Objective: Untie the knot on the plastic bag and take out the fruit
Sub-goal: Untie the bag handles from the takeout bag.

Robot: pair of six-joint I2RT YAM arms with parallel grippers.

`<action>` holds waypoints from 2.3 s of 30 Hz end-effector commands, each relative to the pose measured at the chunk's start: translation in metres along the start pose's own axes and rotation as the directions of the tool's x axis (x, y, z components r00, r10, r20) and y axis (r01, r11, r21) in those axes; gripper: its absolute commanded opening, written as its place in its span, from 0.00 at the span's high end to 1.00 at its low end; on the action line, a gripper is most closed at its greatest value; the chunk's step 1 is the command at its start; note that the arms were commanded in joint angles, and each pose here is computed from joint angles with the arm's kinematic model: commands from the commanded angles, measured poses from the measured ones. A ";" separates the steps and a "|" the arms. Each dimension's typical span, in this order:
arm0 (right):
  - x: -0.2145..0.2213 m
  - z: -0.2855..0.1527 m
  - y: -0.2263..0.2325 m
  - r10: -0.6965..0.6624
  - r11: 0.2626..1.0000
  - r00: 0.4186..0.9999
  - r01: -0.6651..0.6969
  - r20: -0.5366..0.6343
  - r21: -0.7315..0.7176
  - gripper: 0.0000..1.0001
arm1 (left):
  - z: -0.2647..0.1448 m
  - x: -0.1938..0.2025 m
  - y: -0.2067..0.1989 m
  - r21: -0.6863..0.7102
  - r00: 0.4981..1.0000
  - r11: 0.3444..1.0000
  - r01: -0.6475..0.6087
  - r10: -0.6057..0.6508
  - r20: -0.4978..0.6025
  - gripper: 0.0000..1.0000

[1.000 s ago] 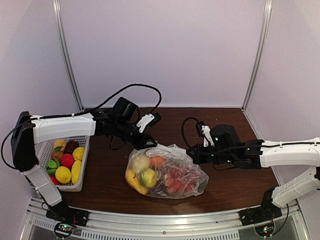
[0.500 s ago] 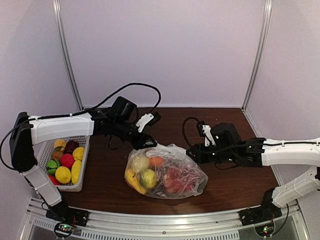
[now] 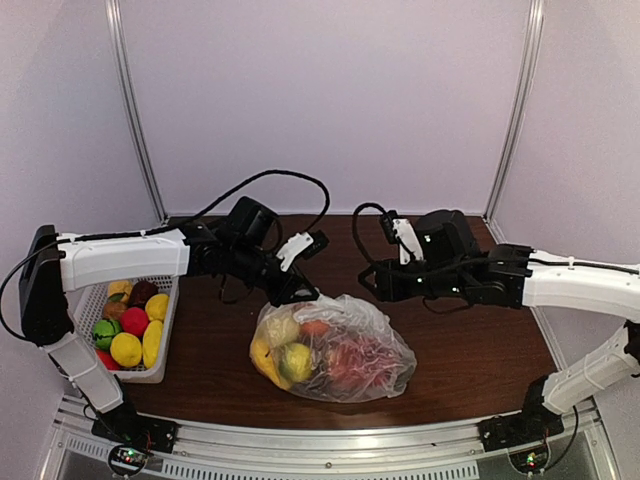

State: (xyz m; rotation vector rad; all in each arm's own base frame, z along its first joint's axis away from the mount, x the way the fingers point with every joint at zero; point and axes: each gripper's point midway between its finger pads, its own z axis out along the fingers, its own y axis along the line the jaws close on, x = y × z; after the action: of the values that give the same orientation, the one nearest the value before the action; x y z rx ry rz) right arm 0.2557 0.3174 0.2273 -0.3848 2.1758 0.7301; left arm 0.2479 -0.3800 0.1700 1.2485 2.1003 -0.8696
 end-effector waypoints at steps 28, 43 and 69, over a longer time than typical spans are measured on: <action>0.038 0.049 0.004 -0.101 0.991 0.980 0.113 -0.170 0.065 0.60 | -0.007 -0.005 -0.004 0.000 1.000 1.000 -0.017 0.017 0.020 1.00; 0.036 0.041 0.001 -0.086 0.993 0.987 0.095 -0.137 0.067 1.00 | -0.007 -0.004 0.004 -0.046 1.000 0.999 -0.008 0.009 0.011 1.00; 0.032 0.004 -0.031 -0.024 0.982 0.998 0.033 -0.049 0.184 1.00 | -0.036 -0.010 0.047 -0.228 0.994 0.969 0.092 -0.076 0.081 1.00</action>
State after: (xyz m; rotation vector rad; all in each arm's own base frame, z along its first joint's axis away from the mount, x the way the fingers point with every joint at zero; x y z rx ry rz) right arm 0.2508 0.3263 0.2002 -0.4123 2.2235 0.6427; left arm 0.2645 -0.3739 0.1895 1.1222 2.0841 -0.8032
